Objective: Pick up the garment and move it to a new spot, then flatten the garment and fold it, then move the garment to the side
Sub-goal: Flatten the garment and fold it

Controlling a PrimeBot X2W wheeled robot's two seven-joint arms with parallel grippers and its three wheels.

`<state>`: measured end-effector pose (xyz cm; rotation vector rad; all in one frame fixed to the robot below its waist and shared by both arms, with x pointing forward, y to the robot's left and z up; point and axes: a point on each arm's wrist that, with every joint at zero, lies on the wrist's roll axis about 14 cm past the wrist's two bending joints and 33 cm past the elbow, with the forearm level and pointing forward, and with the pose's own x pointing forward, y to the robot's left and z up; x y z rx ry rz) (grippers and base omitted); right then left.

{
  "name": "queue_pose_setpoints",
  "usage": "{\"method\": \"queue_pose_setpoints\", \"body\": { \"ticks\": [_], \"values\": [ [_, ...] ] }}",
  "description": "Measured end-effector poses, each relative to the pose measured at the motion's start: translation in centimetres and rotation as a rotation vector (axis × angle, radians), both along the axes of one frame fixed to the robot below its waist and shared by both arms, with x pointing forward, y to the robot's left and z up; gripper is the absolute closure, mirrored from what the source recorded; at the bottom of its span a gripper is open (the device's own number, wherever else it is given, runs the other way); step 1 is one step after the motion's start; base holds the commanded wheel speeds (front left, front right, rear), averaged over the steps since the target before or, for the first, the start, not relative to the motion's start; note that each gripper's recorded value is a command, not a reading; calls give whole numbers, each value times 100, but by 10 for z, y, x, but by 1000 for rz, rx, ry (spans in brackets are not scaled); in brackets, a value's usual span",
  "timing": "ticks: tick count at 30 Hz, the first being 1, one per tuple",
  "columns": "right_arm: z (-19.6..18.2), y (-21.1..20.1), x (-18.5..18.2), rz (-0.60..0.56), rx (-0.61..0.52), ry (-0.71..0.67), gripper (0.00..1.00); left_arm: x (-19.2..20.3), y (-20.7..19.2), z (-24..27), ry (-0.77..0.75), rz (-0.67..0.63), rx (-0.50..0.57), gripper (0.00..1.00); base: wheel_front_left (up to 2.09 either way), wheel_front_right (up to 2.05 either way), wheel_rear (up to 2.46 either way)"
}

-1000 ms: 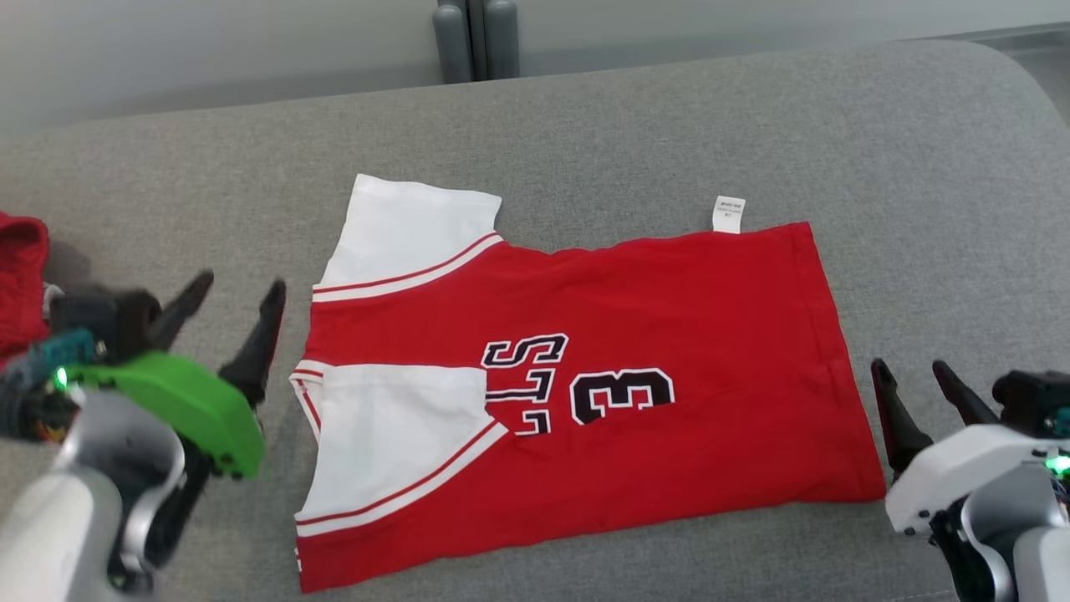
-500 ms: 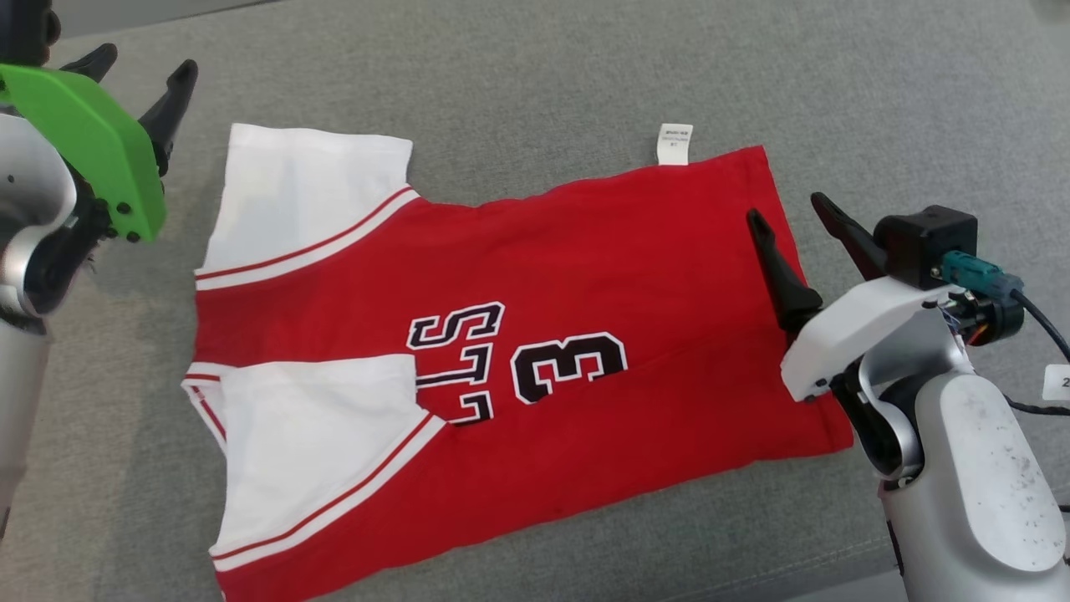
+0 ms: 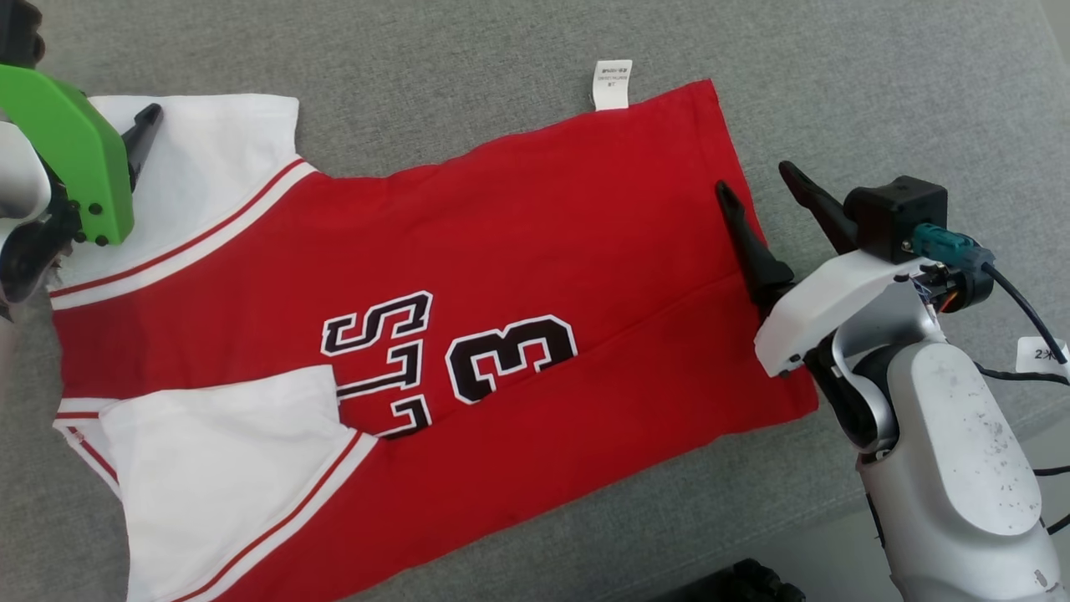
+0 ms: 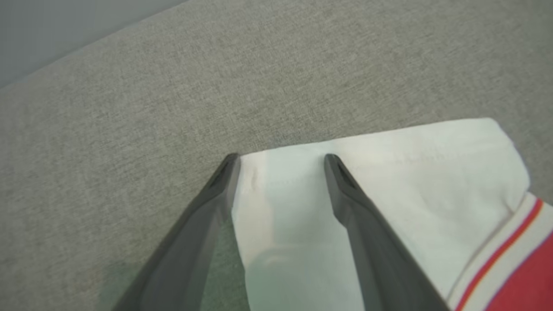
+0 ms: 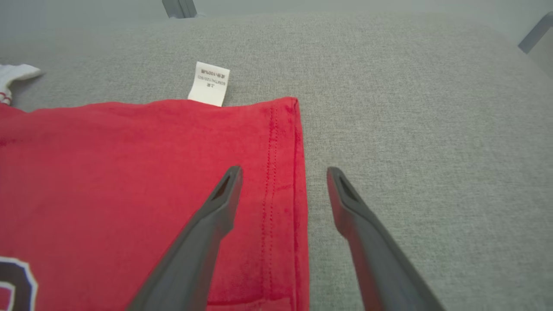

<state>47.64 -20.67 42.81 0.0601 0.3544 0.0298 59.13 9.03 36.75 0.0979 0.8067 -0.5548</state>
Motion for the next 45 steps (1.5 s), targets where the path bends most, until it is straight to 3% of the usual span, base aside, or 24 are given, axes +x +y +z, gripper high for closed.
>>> {"method": "queue_pose_setpoints", "body": {
  "ticks": [17,18,19,20,21,22,37,45],
  "values": [
    [-5,3,3,5,16,1,0,4,17,-7,58,38,45,0,0,0,0],
    [-5,4,3,6,20,1,0,3,16,-7,63,42,36,5,0,0,0],
    [-6,5,3,8,21,0,0,2,16,-6,68,41,30,47,0,0,0],
    [-6,5,4,10,21,0,0,1,15,-7,71,39,26,60,0,0,0],
    [-6,6,4,12,22,0,0,0,12,-7,74,35,16,96,0,0,0],
    [-6,7,5,14,23,-1,0,-2,10,-8,79,35,4,100,0,0,0],
    [15,-3,32,44,-50,-26,0,-5,0,26,-79,24,-106,100,0,0,0],
    [12,-5,51,96,-96,86,0,-20,1,65,-210,10,-179,100,0,0,0]
  ]
}}
